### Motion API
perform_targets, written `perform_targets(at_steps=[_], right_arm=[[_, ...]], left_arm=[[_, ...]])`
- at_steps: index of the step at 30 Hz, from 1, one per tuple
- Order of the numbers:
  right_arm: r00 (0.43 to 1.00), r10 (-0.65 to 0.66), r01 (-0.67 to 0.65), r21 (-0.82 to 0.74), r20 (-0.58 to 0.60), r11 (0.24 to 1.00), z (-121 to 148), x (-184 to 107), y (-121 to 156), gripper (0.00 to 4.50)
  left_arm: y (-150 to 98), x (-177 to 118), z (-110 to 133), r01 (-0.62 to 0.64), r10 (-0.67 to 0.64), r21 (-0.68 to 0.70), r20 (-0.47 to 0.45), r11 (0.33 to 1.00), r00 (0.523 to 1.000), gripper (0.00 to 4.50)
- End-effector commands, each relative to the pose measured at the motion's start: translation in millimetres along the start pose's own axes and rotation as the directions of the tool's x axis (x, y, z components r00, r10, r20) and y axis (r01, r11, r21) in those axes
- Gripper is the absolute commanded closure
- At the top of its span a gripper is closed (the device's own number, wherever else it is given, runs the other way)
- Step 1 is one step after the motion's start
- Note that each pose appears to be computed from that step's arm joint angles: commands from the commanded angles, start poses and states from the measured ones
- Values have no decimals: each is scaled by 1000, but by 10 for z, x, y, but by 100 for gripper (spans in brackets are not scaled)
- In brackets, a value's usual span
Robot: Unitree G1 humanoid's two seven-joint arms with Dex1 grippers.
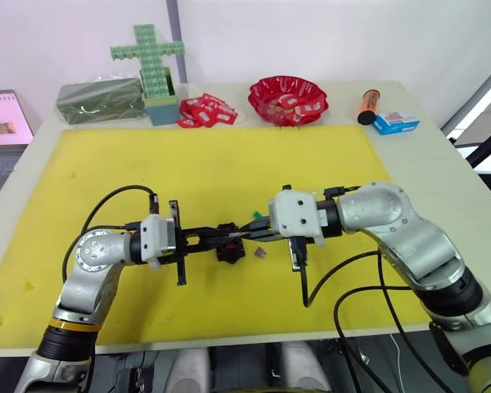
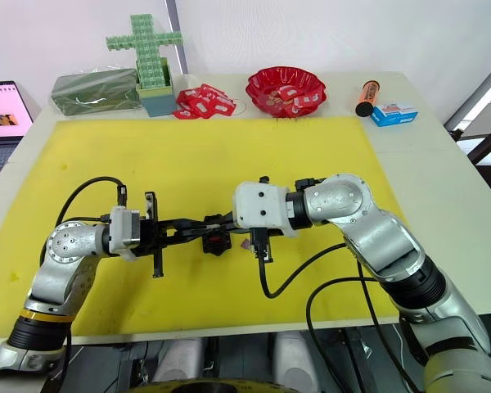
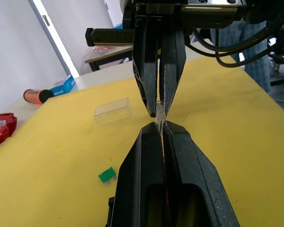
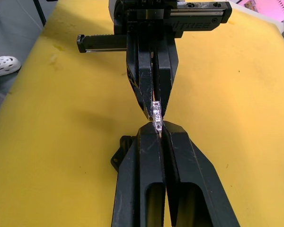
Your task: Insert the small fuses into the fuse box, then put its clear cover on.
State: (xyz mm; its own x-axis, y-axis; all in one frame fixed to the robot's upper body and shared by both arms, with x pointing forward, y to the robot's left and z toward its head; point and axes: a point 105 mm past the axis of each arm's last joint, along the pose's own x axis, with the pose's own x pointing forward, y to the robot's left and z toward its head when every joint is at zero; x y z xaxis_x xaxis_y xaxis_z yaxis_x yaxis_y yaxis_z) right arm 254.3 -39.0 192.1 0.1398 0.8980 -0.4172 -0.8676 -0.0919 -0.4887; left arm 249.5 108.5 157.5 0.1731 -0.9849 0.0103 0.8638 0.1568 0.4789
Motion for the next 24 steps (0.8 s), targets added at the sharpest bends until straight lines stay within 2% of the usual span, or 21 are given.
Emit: perform_targets(at_steps=[1,2,4,6,12,16,24], right_arm=[[1000,-4,4,-40,23,999,89,-26,-17,448],[1000,-3,4,-37,22,999,86,-29,-19,448],[1000,-4,4,-35,19,999,76,-38,-28,450],[1000,-7,7,-29,19,1000,74,-42,-44,450],[997,-54,53,27,57,998,146,-10,-224,450],[997,-65,64,40,28,997,87,16,-306,450],[999,-20,24,109,-36,994,-69,162,-258,450]], left_arm=[[-30,22,92,15,-16,53,27,998,1000,450],[-12,13,104,0,-2,61,34,998,999,450],[46,-27,119,-45,42,77,38,996,998,402],[88,-105,102,-91,90,38,24,995,996,352],[-37,-438,53,-269,257,-200,-87,942,963,142],[-115,-478,8,-264,236,-208,-149,942,960,2],[-99,-396,-120,-196,161,-225,-164,955,973,2]])
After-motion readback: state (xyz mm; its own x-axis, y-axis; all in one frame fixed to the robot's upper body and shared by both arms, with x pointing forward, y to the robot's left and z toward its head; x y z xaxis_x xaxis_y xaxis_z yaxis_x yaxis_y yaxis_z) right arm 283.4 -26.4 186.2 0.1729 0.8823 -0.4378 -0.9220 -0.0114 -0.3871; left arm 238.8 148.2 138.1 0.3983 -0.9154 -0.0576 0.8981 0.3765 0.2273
